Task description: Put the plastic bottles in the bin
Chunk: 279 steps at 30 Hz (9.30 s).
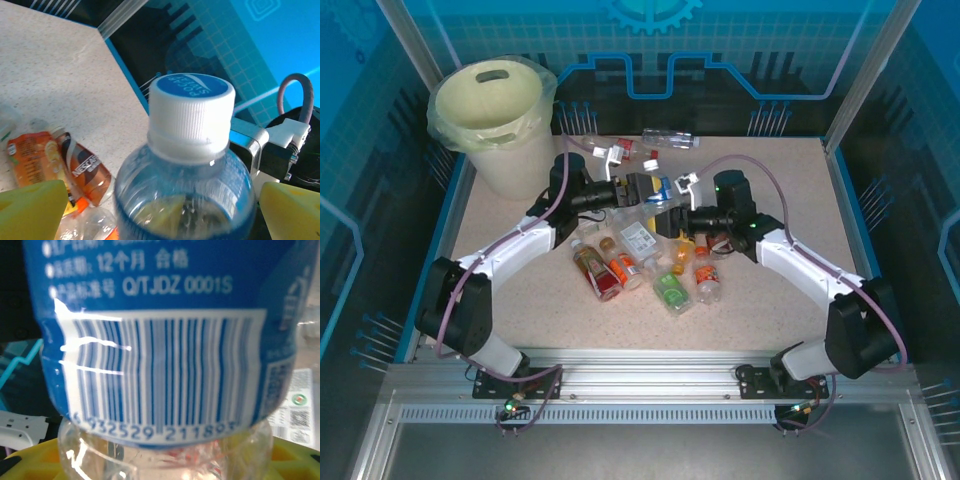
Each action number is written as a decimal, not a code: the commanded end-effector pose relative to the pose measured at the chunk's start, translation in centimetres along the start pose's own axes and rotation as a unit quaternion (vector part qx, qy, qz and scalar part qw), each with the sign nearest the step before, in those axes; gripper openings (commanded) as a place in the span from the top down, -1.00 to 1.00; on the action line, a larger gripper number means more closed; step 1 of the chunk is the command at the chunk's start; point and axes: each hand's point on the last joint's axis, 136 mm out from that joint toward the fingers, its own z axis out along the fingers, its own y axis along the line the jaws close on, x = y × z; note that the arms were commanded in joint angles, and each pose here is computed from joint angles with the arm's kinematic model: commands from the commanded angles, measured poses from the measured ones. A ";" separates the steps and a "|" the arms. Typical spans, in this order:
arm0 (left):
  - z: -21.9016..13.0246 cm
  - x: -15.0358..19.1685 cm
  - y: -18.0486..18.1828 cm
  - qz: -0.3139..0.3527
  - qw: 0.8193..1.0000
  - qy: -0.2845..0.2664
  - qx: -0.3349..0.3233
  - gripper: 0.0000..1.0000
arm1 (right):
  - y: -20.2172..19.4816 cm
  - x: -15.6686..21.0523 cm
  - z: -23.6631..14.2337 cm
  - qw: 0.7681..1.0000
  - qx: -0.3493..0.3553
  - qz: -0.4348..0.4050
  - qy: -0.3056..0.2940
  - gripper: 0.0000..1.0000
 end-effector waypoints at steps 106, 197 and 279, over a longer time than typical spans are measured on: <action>-37.7 -31.8 22.1 0.105 0.537 -0.321 -0.773 -0.14 | -2.2 -3.6 -15.1 0.929 0.302 -0.076 -0.200 -1.00; -14.8 18.1 15.6 -0.287 0.797 0.003 -0.532 -0.98 | -6.8 1.9 -7.1 0.945 0.309 -0.088 -0.064 -0.99; -26.7 -27.5 1.7 0.085 0.743 -0.507 -0.429 -0.07 | 2.3 -3.2 -2.8 0.948 0.231 -0.158 -0.149 -1.00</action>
